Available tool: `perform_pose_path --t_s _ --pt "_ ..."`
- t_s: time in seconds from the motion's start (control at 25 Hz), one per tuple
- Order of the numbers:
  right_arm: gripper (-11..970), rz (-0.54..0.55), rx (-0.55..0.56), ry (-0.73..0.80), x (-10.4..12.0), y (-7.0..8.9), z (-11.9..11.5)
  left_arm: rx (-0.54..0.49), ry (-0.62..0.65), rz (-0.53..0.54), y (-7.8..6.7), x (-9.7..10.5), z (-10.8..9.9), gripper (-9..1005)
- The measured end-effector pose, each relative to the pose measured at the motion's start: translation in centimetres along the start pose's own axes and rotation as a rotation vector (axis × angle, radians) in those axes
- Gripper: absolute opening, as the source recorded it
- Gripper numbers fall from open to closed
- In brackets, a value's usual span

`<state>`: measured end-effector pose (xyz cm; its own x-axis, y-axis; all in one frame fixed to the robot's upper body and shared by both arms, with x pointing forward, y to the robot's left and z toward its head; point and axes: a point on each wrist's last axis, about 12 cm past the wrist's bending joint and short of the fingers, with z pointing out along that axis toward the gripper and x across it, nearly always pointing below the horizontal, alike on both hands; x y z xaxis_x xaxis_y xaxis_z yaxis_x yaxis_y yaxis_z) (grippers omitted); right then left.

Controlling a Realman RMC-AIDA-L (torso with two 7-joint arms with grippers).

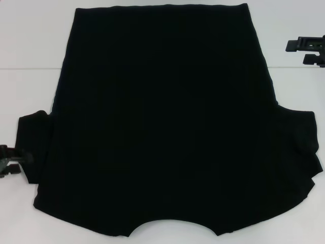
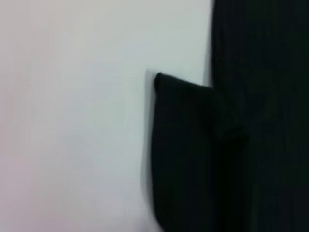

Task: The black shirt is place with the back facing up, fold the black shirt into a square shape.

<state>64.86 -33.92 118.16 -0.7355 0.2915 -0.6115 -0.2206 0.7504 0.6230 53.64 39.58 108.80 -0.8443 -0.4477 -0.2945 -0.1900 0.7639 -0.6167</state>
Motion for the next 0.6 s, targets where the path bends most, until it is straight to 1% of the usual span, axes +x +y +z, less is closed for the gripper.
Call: perform_pose_path --t_s 0.32,0.48,0.6 --pt "849 0.013 0.006 -0.002 0.3 -0.4 -0.2 -0.012 0.001 -0.021 0.4 0.4 1.0 452" --pt "849 0.016 0.007 -0.005 0.3 -0.5 -0.3 -0.008 0.008 -0.017 0.1 0.3 1.6 439" --pt "848 0.016 0.007 -0.006 0.3 -0.5 -0.3 -0.01 0.006 -0.008 -0.2 0.1 1.9 406"
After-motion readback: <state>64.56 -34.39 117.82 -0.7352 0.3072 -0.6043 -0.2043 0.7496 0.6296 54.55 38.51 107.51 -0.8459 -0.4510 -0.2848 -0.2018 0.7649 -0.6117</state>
